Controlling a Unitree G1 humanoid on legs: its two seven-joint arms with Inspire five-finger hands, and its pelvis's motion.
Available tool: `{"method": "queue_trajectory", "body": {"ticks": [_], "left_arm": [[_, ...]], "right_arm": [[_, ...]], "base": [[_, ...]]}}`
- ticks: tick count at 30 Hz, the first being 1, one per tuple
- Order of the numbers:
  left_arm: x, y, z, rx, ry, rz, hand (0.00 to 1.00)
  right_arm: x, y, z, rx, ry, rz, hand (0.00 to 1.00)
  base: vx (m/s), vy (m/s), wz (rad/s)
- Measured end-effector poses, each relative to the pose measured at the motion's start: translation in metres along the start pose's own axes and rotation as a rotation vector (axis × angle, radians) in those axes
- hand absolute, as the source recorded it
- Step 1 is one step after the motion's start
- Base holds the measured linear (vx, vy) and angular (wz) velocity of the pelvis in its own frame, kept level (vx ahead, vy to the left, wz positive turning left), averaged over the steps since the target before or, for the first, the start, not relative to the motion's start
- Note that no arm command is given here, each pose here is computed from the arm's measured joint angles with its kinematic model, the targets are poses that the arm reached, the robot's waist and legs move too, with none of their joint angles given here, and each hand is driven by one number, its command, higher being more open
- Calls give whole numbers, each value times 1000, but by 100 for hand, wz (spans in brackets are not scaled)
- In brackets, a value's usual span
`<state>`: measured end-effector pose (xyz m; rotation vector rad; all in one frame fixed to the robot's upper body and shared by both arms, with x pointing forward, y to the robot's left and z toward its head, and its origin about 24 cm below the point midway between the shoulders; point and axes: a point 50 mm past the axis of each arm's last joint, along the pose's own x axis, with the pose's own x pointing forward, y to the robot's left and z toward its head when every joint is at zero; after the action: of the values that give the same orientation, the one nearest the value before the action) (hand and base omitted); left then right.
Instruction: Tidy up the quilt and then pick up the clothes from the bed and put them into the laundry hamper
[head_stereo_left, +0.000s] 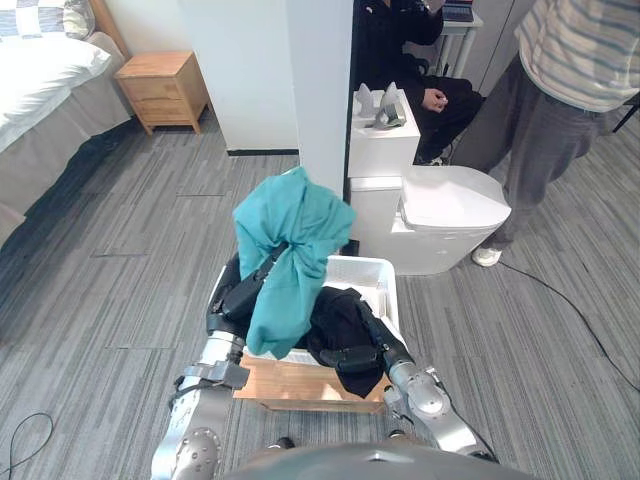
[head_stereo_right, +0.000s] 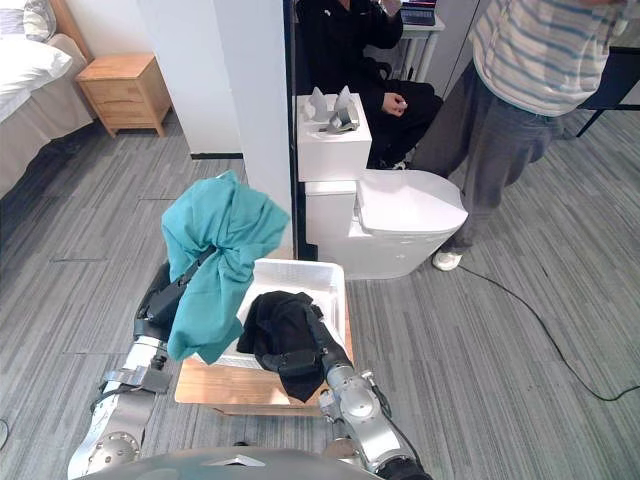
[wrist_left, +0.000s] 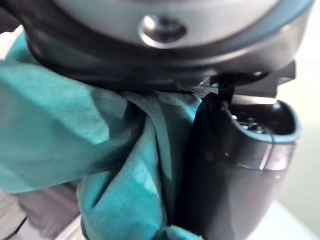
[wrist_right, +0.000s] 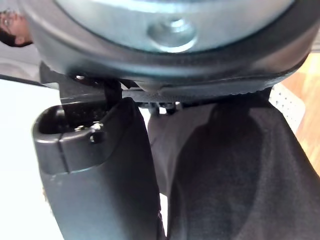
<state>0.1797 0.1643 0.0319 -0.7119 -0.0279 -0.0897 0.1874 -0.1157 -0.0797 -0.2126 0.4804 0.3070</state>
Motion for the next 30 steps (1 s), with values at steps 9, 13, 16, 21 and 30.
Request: {"method": "queue_trajectory", "body": {"ticks": [9,13,16,21,30], "left_arm": [[1,9,-1,279,-17,165,0],[3,15,11,414,-54,209,0],[3,24,24,480,-96,252,0],[1,34,37,565,-130,302,0],[-1,76,5,801,129,435,0]], "right_arm": [[-1,-26,52,59,-225,-167,100],[-9,-42,76,88,-335,-242,100],[-19,-58,96,129,-434,-303,100],[-38,-83,115,155,-554,-406,100],[-65,-98,104,169,-565,-512,100]], "base": [[-3,2,-1],[-9,8,-5],[0,0,0],[17,0,-4],[22,-2,-18]]}}
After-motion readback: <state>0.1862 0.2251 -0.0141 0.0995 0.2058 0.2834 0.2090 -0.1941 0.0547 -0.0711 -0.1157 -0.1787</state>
